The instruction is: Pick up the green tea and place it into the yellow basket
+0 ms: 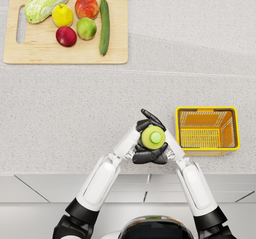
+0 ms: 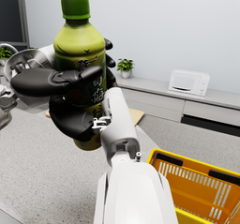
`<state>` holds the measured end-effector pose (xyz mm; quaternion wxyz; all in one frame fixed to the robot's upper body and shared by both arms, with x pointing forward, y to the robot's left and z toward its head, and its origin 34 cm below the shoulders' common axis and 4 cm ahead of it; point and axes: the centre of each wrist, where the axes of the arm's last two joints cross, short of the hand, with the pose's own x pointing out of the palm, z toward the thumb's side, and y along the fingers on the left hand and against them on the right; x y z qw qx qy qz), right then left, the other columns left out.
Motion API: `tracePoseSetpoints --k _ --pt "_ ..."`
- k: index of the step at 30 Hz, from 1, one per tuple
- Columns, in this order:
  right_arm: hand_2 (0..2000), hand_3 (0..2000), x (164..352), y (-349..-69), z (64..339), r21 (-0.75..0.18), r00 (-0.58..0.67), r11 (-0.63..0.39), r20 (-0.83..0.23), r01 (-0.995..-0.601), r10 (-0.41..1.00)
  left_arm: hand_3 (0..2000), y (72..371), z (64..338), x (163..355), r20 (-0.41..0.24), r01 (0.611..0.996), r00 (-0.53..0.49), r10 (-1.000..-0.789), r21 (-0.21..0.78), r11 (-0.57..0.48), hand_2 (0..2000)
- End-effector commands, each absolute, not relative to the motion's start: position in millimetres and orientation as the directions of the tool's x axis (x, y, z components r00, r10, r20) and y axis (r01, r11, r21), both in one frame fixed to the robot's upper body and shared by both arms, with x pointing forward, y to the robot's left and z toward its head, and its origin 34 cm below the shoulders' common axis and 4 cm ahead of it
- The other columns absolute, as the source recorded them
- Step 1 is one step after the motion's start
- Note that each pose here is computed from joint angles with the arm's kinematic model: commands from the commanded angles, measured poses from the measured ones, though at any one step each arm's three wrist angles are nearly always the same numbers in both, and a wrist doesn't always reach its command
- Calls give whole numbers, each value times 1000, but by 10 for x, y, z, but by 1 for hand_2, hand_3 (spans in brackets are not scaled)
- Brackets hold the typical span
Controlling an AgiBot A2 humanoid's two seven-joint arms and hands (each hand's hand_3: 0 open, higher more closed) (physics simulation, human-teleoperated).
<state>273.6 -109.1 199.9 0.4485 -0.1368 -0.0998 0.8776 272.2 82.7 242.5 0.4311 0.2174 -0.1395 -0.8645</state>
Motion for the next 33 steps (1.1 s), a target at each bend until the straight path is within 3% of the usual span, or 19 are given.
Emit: tracePoseSetpoints --k 1,2,3,4,6,8,10,12,14,17,20,22,24,25,29,30,31,33 --pt "2000 1307 2714 -940 2144 -338 -604 -624 -176 -705 777 2000 714 2387 2639 -274 657 -568 -776 418 -628 2000" --pt "2000 1633 2715 -950 2154 -330 -630 -655 -195 -680 752 2000 724 2407 2619 -283 645 -572 -770 426 -635 2000" --pt "2000 1960 2715 -960 2164 -327 -651 -680 -210 -656 730 1673 745 2397 2600 -293 636 -578 -761 422 -646 639" --pt "2000 2000 2726 -980 2184 -339 -632 -659 -204 -671 748 1347 785 2397 2591 -284 654 -556 -781 431 -622 0" --pt "2000 2000 2750 -1038 2246 -364 -610 -636 -198 -681 767 693 943 2469 2557 -259 692 -484 -836 472 -547 0" --pt "2000 2000 2788 -1154 2411 -443 -513 -522 -150 -729 845 40 1190 2603 2478 -237 710 -395 -888 535 -459 0" --pt "2000 2000 2842 -1409 2629 -525 -416 -410 -113 -746 902 0 1548 2771 2424 -195 725 -260 -946 608 -325 0" --pt "2000 2000 2872 -1659 2724 -565 -328 -312 -77 -764 941 0 1869 2847 2427 -140 741 -131 -981 643 -191 0" --pt "2000 2000 2883 -1970 2779 -590 -213 -186 -25 -786 977 0 2121 2850 2484 -92 760 -31 -995 645 -83 0" --pt "2000 2000 2872 -2272 2774 -595 -90 -50 38 -802 995 0 2252 2728 2573 -67 799 15 -998 600 -28 0" --pt "2000 2000 2893 -2383 2694 -567 -27 22 79 -823 997 0 2292 2637 2601 -59 822 28 -998 570 -10 0" --pt "2000 2000 2920 -2403 2572 -532 -46 -1 72 -847 996 0 2322 2637 2612 -52 822 40 -998 569 3 0" --pt "2000 2000 2995 -2422 2379 -325 -12 22 102 -946 995 0 2373 2648 2624 -43 821 59 -997 571 24 0" --pt "2000 2000 3012 -2421 2297 -241 -21 5 101 -970 995 0 2383 2648 2624 -41 820 63 -997 571 28 0" --pt "2000 2000 3098 -2411 2185 -91 -52 -44 93 -995 994 0 2413 2649 2635 -34 820 74 -997 570 42 0" --pt "639 1673 3118 -2421 2185 -79 -89 -82 78 -993 993 0 2379 2605 2626 -37 829 62 -997 558 31 0" --pt "0 1347 3108 -2421 2205 -79 -113 -108 66 -991 991 0 2387 2606 2627 -35 829 65 -997 558 34 0" --pt "0 693 3067 -2361 2205 -75 -105 -100 69 -992 992 0 2392 2608 2673 -33 832 65 -997 554 36 0"
